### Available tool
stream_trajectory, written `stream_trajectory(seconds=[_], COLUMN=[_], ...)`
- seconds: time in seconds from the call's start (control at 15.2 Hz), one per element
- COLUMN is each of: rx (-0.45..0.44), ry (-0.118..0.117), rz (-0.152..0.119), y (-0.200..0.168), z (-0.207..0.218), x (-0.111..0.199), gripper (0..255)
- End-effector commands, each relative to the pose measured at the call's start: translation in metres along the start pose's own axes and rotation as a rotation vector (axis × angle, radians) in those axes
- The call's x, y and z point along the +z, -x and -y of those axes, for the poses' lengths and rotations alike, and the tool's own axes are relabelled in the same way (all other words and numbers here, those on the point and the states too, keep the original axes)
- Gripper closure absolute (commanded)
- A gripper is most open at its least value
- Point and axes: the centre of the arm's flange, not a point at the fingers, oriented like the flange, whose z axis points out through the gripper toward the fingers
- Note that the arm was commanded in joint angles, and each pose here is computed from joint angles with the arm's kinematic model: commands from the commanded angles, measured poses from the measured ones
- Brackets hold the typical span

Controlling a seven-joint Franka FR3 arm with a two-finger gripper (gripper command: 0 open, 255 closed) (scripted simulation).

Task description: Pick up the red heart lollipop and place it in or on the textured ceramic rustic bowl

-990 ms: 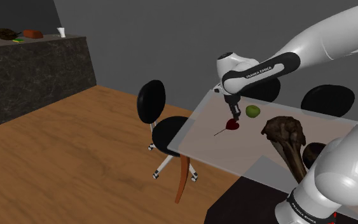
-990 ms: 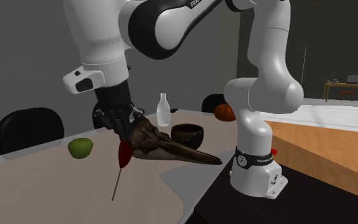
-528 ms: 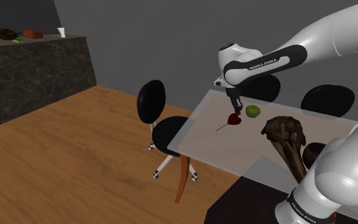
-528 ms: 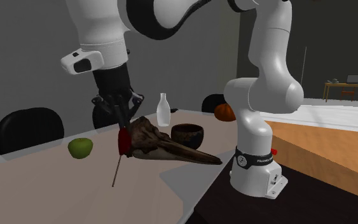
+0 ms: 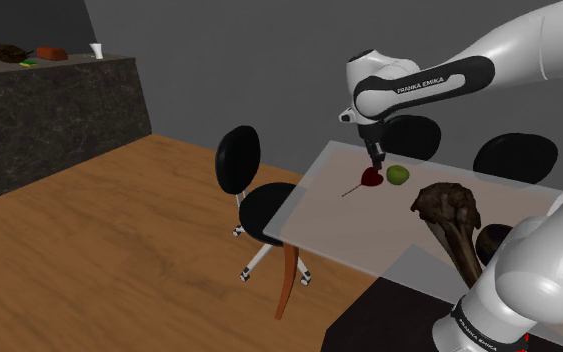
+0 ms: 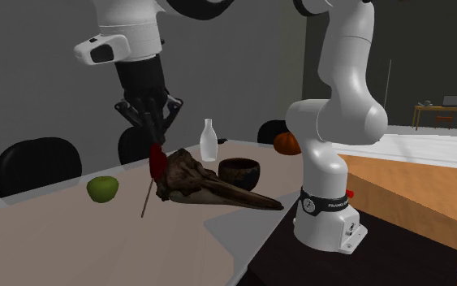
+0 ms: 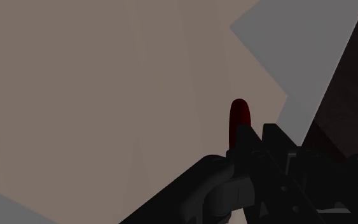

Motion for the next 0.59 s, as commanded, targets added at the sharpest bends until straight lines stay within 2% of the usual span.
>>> stream_trajectory(seconds=[0.0, 0.4, 0.53], rx=[0.0, 0.0, 0.0], ry=[0.0, 0.0, 0.0], rz=[0.0, 0.0, 0.0], y=[0.004, 0.015, 0.04], z=[0.0, 0.0, 0.009], x=[-0.01, -0.04, -0.035], gripper=[255, 255, 255])
